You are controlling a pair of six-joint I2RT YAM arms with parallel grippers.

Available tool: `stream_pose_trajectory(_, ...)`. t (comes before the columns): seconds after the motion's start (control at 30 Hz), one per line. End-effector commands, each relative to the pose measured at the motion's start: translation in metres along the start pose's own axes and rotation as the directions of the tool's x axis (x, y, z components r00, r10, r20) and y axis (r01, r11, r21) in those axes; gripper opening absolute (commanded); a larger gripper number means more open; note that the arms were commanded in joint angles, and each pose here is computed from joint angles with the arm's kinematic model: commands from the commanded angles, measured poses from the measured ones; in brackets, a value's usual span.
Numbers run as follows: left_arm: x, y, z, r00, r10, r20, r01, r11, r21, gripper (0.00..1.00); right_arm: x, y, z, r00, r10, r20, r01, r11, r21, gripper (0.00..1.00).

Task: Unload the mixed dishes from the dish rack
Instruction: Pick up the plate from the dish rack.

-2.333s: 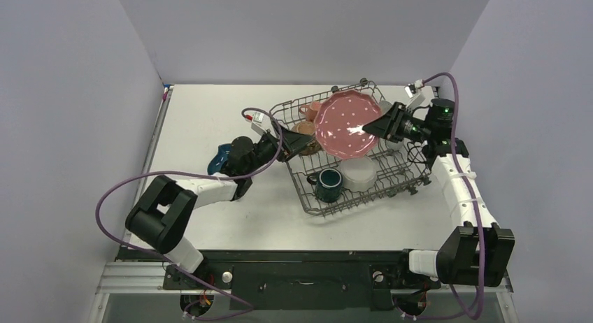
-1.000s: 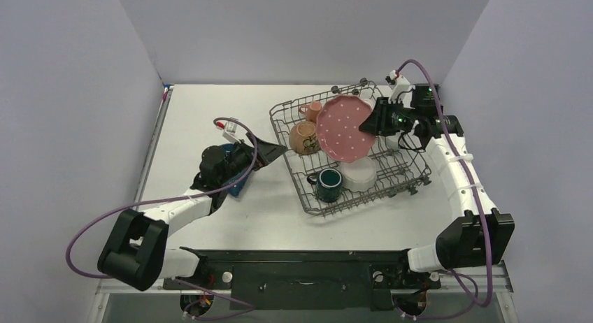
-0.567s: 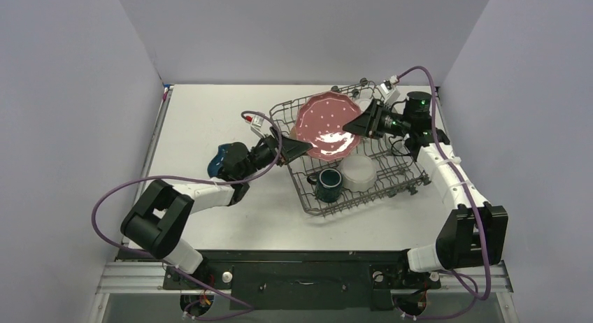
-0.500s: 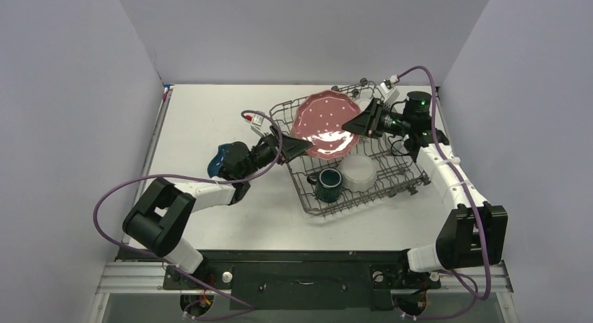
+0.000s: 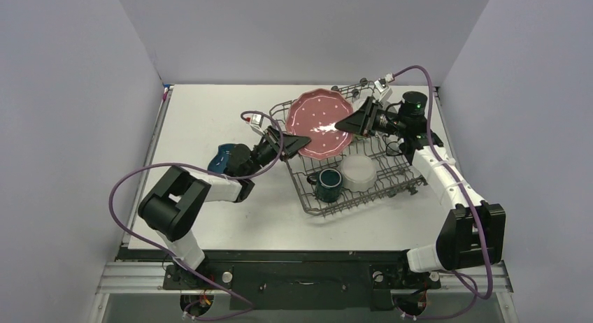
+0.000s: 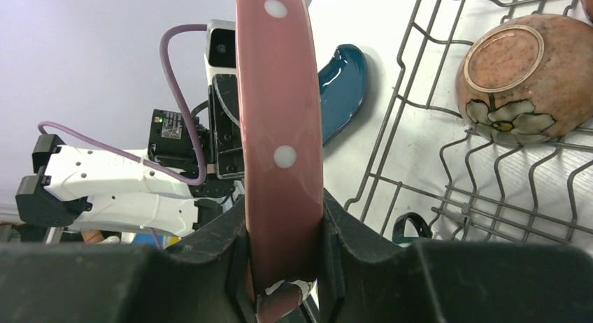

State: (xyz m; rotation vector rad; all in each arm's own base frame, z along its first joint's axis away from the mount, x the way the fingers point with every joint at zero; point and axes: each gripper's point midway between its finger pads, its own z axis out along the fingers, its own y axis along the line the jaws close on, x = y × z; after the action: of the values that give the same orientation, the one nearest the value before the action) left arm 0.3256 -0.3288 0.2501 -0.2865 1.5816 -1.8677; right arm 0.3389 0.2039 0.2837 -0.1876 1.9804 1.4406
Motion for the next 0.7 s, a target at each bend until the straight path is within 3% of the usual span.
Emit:
stream_pose_trajectory(0.0,-0.02,-0.036,-0.001,0.997,0.033,0.067,-0.043,0.989,0.144,0.0,-0.014,0.04,-0.007,0.991,-0.13,0.035,0.133,0.985,-0.111,0.12)
stream_pose_trajectory(0.03,-0.023,-0.035,-0.002,0.997,0.034,0.073,-0.044,0.989,0.142,0.0,-0.014,0.039,-0.007,0.99,-0.135,0.033,0.138,0.985,-0.106,0.16)
stream_pose_trajectory(0.2,-0.038,-0.041,-0.017,0.993,0.04,0.114,-0.058,0.985,0.16,0.0,-0.005,0.025,-0.009,0.983,-0.186,-0.008,0.185,0.982,-0.037,0.66)
stream_pose_trajectory(0.27,-0.047,-0.044,-0.023,0.99,0.044,0.131,-0.065,0.984,0.164,0.0,-0.005,0.023,-0.013,0.974,-0.226,-0.016,0.226,0.974,-0.012,0.78)
stream_pose_trajectory(0.4,-0.071,-0.047,-0.038,0.983,0.061,0.173,-0.088,0.985,0.15,0.0,-0.003,0.017,-0.024,0.96,-0.278,-0.016,0.278,0.96,0.025,0.89)
stream_pose_trajectory(0.67,-0.143,-0.027,-0.076,0.945,0.094,0.312,-0.104,0.994,0.015,0.0,-0.006,-0.003,-0.061,0.923,-0.384,0.024,0.379,0.918,0.116,0.9)
